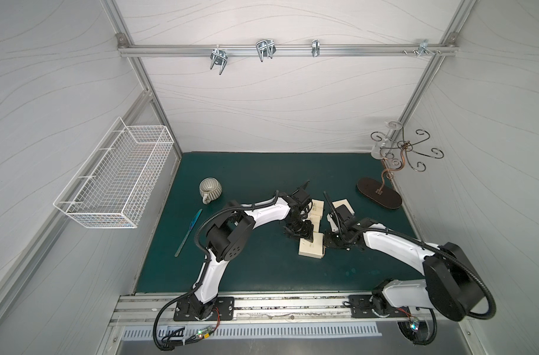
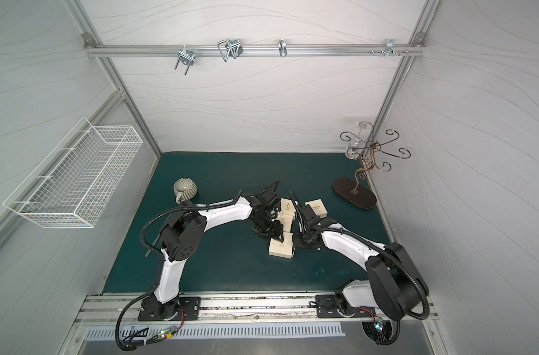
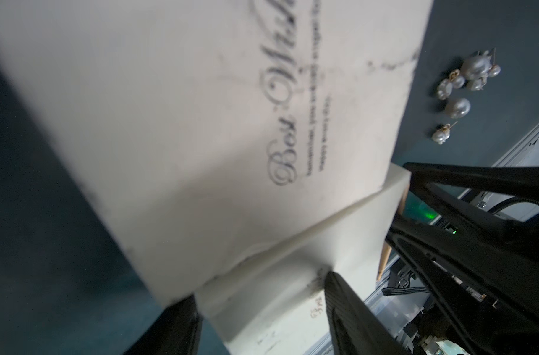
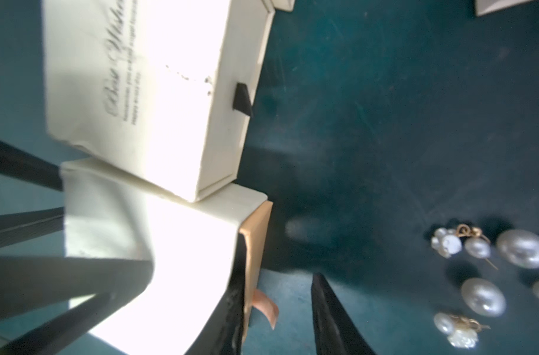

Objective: Take out the earrings from the drawer-style jewelry box
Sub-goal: Open the drawer in the jewelry box.

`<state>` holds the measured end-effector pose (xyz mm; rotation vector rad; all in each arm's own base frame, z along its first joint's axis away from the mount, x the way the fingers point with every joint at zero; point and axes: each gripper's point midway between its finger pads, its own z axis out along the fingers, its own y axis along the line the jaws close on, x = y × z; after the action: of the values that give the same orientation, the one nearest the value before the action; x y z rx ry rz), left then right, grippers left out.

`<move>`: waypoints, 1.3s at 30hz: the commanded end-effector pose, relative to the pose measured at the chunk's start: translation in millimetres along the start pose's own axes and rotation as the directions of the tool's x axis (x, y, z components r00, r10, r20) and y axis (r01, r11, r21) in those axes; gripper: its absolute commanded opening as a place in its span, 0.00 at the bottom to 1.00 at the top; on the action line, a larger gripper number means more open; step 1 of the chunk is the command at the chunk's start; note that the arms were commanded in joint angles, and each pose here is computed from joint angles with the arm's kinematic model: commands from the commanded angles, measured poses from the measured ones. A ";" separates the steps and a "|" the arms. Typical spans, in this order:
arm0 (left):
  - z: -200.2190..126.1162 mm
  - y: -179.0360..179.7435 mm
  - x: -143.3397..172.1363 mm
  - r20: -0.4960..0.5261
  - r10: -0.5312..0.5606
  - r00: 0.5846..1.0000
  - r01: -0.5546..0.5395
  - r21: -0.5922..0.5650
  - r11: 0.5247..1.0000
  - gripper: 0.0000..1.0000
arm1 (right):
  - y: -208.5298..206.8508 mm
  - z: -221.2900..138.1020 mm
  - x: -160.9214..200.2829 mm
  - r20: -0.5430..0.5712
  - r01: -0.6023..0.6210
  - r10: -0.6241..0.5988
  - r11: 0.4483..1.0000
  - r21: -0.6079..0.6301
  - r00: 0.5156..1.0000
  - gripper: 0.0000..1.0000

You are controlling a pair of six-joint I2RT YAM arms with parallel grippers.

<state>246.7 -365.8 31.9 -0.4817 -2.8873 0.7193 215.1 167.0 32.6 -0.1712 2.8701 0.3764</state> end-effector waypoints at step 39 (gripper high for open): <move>9.5 91.8 5.6 -0.013 -0.165 0.986 0.154 -0.303 0.941 0.55 | -96.5 -25.6 18.5 0.035 -0.232 0.239 0.882 0.411 0.970 0.41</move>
<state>254.9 -357.5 31.7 -0.3985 -2.8864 0.6942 221.2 116.3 33.6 0.1352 2.9022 0.0984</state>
